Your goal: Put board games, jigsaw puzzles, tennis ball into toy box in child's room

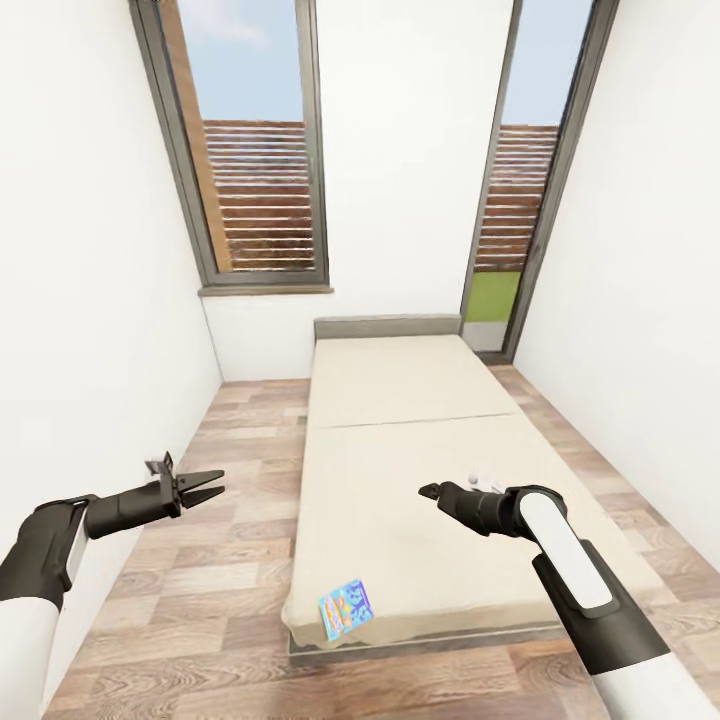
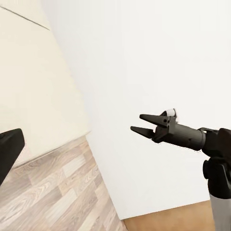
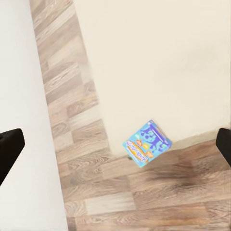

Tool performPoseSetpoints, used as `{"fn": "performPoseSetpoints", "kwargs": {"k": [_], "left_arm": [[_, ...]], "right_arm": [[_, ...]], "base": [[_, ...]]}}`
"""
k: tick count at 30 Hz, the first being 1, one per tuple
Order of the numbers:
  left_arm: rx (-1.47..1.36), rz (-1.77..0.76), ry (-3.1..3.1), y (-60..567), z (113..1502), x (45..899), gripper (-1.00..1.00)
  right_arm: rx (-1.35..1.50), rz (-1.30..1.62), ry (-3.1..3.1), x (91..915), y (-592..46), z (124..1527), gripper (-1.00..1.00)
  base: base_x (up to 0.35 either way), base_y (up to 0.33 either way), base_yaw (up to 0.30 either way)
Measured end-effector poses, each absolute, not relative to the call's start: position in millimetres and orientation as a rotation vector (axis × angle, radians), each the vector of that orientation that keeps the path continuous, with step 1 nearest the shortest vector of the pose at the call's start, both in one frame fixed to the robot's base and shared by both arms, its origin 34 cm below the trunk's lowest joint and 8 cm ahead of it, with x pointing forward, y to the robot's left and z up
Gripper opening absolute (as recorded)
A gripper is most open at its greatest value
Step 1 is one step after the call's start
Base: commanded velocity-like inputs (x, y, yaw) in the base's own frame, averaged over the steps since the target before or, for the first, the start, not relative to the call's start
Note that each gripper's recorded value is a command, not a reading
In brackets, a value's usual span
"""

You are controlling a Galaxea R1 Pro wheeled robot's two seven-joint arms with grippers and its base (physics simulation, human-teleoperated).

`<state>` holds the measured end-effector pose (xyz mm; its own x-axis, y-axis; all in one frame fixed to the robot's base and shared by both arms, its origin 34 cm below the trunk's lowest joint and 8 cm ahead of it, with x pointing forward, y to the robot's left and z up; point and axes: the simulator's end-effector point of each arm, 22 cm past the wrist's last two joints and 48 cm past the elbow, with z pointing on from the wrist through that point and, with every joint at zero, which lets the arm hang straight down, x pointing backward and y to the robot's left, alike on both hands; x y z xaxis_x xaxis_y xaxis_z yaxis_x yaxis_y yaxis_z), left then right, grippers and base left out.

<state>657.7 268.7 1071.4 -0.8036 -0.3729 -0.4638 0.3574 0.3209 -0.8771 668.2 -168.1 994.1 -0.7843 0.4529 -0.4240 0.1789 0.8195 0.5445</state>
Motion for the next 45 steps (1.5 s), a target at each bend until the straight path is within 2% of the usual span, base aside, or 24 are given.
{"fn": "performPoseSetpoints", "kwargs": {"k": [45], "left_arm": [[-0.001,-1.543,1.974,262.7,1070.6,657.5,1.00]], "right_arm": [[0.463,0.649,2.444,668.7,-172.8,995.1,1.00]], "base": [[0.000,0.000,0.277]]}}
